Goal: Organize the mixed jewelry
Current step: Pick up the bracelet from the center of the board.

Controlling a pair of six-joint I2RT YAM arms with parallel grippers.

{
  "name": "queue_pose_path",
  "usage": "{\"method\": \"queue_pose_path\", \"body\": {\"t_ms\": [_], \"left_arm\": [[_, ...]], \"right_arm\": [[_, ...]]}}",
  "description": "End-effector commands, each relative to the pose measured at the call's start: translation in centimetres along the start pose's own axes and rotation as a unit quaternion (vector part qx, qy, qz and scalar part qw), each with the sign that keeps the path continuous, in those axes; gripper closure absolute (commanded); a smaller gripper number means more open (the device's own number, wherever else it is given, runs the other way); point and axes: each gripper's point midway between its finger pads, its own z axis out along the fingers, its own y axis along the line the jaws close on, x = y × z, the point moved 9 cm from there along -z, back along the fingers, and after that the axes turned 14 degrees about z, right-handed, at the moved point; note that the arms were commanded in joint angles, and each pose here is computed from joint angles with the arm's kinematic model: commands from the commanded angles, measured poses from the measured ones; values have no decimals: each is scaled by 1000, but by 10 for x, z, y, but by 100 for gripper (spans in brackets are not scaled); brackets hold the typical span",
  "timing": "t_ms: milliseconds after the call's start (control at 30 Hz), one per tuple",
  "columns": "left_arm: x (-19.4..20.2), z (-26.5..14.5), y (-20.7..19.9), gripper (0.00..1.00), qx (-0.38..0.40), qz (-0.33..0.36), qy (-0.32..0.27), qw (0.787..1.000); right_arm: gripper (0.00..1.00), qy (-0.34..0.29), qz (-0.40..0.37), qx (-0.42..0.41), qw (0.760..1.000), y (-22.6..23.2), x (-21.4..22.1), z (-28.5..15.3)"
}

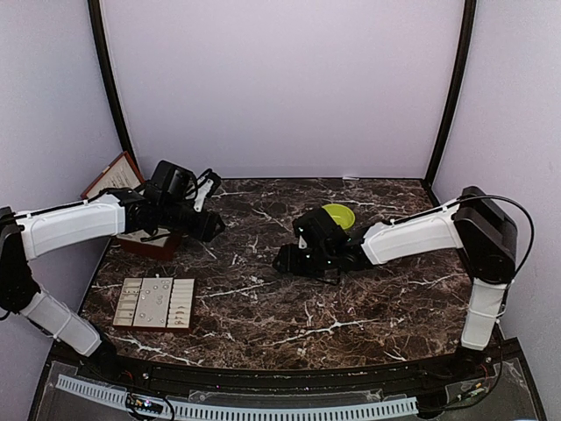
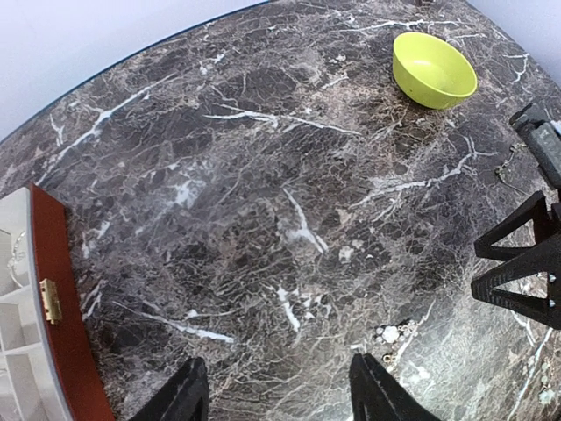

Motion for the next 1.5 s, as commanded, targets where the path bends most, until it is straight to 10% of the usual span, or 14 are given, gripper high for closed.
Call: {"method": "queue_pose_path", "body": {"t_ms": [0,1467], "left_arm": [[-3,-24,7,43,-45,26,-22,998],[-6,-34,8,41,-51,38,-33,997]], "right_arm": [[43,11,2,-23,1000,20,0,14],[72,97,-14,-18,995,25,35,67]]}}
